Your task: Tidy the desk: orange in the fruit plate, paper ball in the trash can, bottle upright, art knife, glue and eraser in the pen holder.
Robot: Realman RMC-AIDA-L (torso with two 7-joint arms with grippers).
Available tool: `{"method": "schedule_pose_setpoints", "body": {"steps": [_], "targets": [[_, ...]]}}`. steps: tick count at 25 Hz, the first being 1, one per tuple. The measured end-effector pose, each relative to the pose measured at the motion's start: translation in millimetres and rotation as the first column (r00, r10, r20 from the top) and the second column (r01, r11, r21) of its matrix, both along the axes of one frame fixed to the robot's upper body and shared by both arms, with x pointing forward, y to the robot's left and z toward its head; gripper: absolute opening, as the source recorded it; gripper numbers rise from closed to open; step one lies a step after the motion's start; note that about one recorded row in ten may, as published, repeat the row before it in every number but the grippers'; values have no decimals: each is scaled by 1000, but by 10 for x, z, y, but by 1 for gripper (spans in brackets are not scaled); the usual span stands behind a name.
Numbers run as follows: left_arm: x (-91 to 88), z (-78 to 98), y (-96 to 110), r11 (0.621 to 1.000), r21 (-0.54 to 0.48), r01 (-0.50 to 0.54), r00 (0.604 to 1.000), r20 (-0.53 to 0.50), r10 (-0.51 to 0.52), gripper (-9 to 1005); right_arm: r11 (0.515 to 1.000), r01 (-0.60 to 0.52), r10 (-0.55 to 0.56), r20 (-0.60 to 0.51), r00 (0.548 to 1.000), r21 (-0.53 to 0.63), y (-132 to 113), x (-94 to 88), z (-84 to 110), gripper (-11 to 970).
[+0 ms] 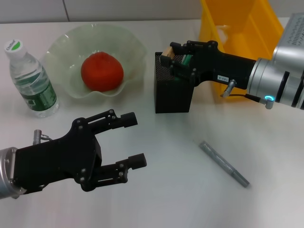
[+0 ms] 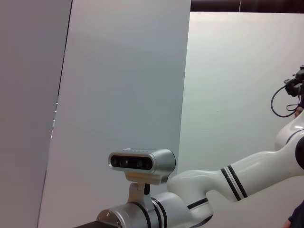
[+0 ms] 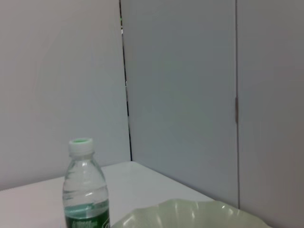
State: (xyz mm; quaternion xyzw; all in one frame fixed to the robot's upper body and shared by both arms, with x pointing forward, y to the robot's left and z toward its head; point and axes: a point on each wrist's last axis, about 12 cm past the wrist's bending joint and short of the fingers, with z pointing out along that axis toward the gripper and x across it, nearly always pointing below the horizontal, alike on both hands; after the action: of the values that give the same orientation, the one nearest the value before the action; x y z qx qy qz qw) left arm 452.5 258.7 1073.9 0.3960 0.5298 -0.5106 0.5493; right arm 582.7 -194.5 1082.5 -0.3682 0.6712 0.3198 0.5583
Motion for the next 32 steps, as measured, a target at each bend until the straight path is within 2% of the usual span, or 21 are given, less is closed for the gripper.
{"method": "schedule_pose_setpoints", "body": {"steps": [15, 19, 21, 22, 24, 25, 26, 27, 30, 31, 32], "targets": [[4, -2, 0, 1000, 2, -3, 1000, -1, 3, 755, 1000, 22, -22, -9, 1000, -15, -20, 16, -22, 456], [6, -1, 1, 1000, 2, -3, 1000, 0, 3, 755, 1000, -3, 4, -11, 1000, 20, -17, -10, 68, 455], [7, 0, 2, 1000, 2, -4, 1000, 0, 4, 755, 998, -48, 49, -62, 997, 27, -31, -51, 213, 454], [8, 1, 2, 1000, 1, -5, 1000, 1, 5, 755, 998, -48, 49, -62, 997, 27, -31, -51, 213, 454], [9, 2, 2, 1000, 1, -5, 1000, 1, 5, 755, 996, -85, 83, -101, 991, -9, -40, -80, 364, 453], [10, 3, 4, 1000, 1, -5, 1000, 2, 5, 755, 994, -104, 98, -121, 988, -39, -41, -97, 453, 453], [11, 3, 4, 1000, 1, -6, 1000, 2, 6, 755, 986, -130, 109, -177, 978, -109, -60, -132, 632, 452], [11, 3, 4, 1000, 1, -6, 1000, 2, 6, 755, 986, -130, 109, -177, 978, -109, -60, -132, 632, 452], [12, 5, 4, 1000, 1, -5, 1000, 3, 5, 755, 968, -167, 111, -277, 954, -186, -61, -158, 951, 451], [12, 5, 3, 1000, 1, -4, 1000, 3, 4, 755, 955, -197, 108, -357, 928, -222, -64, -170, 1156, 451], [12, 5, 3, 1000, 1, -4, 1000, 3, 4, 755, 955, -197, 108, -357, 928, -222, -64, -170, 1156, 450]]}}
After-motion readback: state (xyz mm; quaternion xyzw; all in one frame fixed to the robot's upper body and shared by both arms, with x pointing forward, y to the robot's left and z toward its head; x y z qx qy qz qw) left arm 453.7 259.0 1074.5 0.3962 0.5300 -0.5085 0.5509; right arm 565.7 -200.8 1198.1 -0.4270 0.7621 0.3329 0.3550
